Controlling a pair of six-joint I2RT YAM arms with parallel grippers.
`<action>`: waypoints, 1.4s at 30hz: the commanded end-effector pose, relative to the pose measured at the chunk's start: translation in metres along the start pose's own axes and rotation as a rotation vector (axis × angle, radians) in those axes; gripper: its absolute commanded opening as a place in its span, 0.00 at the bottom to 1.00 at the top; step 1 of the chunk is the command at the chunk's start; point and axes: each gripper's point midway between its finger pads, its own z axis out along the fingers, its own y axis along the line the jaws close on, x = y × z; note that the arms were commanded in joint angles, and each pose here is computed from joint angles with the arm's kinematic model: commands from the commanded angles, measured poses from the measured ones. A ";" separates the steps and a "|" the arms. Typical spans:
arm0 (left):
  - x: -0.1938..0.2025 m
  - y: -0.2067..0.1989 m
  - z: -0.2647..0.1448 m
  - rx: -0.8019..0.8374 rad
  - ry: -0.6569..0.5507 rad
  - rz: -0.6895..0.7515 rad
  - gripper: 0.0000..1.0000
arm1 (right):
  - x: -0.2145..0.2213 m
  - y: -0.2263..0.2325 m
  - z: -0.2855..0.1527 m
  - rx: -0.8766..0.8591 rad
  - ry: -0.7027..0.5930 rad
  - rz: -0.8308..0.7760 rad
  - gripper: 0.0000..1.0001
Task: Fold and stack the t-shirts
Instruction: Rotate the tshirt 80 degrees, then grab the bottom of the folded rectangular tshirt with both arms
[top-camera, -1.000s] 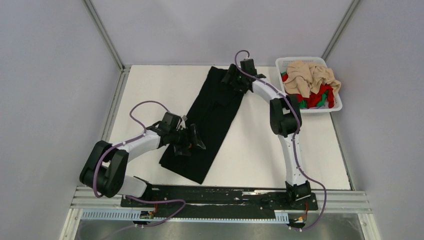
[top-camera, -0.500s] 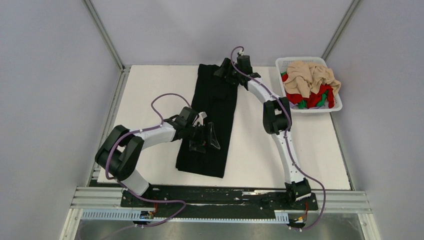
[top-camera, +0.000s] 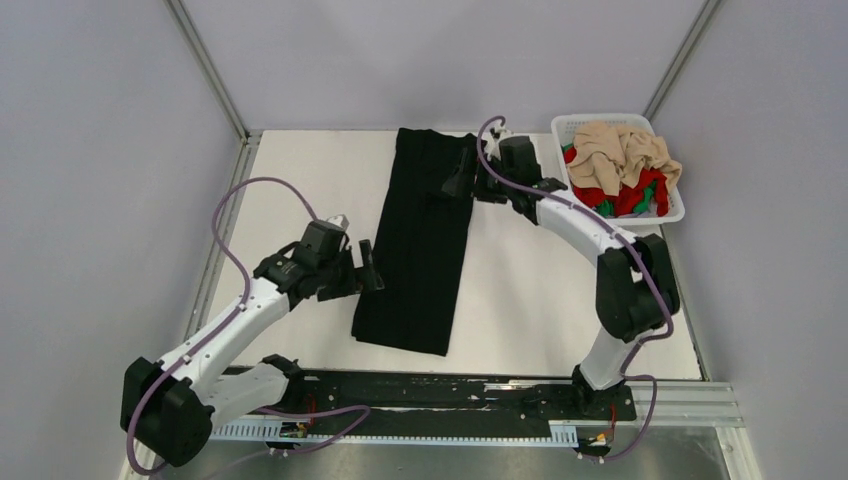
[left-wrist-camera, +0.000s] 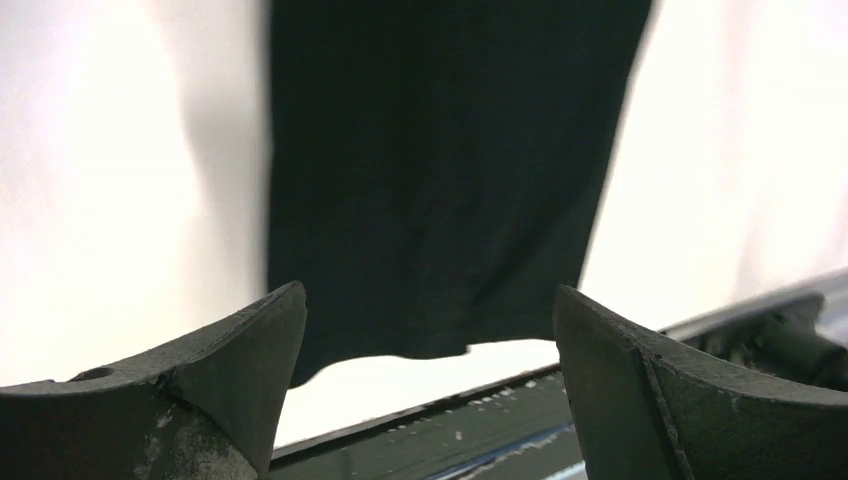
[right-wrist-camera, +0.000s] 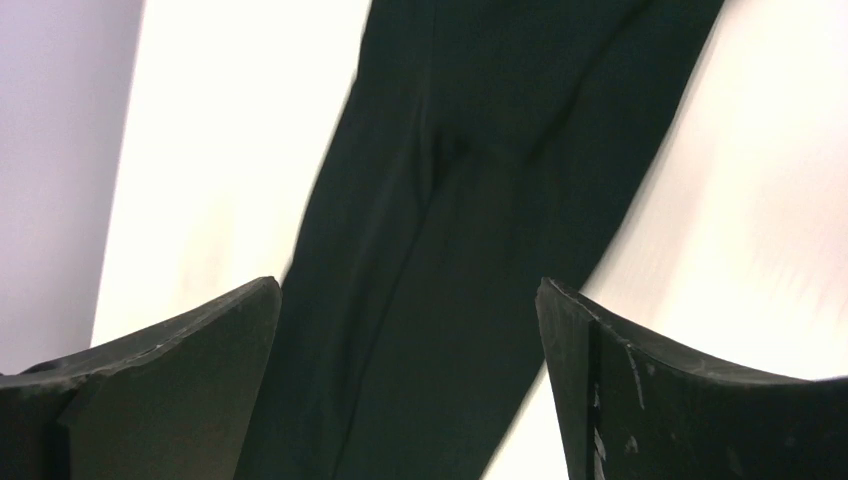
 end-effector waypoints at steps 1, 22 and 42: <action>0.044 0.057 -0.002 -0.158 0.088 -0.130 1.00 | 0.095 0.002 -0.032 0.019 0.194 -0.016 1.00; 0.092 0.069 0.030 -0.132 0.248 -0.158 0.46 | 0.327 0.038 -0.140 0.020 0.732 -0.452 0.80; 0.106 0.065 0.019 -0.104 0.272 -0.226 0.00 | 0.367 0.035 -0.151 0.067 0.792 -0.503 0.09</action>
